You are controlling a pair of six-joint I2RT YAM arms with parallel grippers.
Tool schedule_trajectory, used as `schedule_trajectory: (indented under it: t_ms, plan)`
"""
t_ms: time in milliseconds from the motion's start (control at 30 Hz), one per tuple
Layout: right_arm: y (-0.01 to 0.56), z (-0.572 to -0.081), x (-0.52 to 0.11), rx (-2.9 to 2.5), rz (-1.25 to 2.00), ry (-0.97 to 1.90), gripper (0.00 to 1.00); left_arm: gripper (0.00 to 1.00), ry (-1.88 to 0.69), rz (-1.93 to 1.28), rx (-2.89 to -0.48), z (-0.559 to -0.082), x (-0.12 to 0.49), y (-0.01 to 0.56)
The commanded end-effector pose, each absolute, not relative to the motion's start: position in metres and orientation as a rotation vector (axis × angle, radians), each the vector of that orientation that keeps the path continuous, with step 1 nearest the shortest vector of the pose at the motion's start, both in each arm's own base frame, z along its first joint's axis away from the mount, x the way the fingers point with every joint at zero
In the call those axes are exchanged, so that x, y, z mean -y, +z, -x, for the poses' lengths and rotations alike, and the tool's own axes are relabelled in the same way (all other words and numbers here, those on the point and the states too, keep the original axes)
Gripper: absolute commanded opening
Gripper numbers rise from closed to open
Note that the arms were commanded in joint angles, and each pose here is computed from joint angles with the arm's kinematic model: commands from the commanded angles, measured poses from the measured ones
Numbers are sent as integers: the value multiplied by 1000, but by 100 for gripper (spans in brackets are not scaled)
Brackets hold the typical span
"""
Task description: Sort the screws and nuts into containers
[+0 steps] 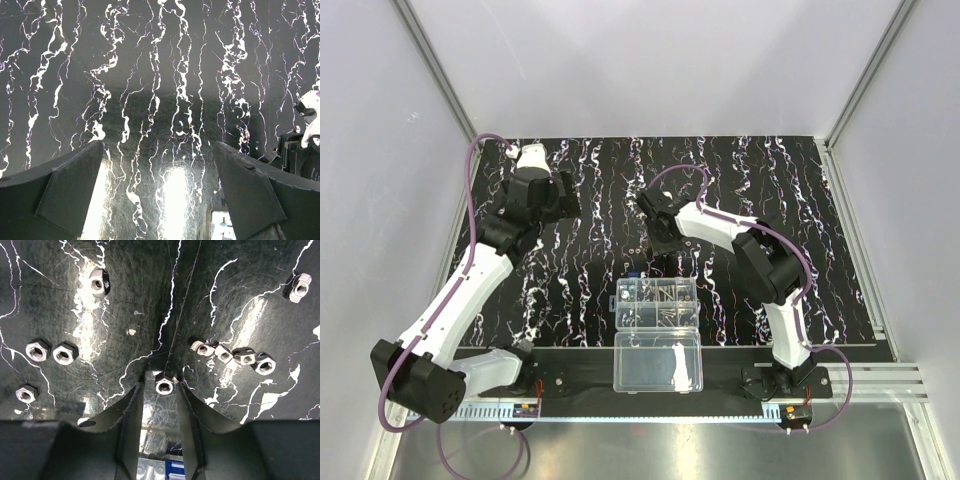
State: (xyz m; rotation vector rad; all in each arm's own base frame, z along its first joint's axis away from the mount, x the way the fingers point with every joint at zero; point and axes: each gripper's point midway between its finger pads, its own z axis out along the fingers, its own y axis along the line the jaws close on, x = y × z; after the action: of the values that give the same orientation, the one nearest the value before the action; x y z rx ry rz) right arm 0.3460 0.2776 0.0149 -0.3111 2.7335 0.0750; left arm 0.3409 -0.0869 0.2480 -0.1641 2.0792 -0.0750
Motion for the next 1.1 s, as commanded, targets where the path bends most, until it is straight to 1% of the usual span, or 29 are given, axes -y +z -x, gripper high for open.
schedule_trajectory:
  t_ms: [0,133,167,233,267,333,400,533,767,900,1033,1067]
  plan:
    - [13,-354,-278,-2706,335,36,38,99,-107,178,-1994,-348,88,276]
    - [11,-352,-278,-2718,339,35,29,99,-112,176,-1996,-348,89,275]
    - [10,-351,-277,-2721,343,34,24,99,-111,178,-1996,-348,89,275]
    - [11,-350,-278,-2719,345,47,21,99,-114,179,-1995,-348,89,276]
    - [8,-347,-276,-2722,351,46,17,99,-115,177,-1997,-348,89,275]
    - [7,-348,-276,-2716,358,51,15,99,-117,177,-1996,-348,89,276]
    - [6,-346,-277,-2718,366,55,11,99,-121,175,-1994,-348,90,277]
    - [21,-350,-279,-2694,365,67,8,99,-127,174,-1991,-347,91,277]
    - [67,-352,-286,-2621,373,149,8,99,-142,172,-1990,-346,92,278]
    - [87,-341,-295,-2612,381,243,6,99,-152,170,-1991,-346,94,278]
    - [104,-330,-302,-2583,414,275,7,99,-155,168,-1989,-346,95,279]
    - [108,-320,-308,-2576,448,289,7,99,-153,169,-1986,-346,93,280]
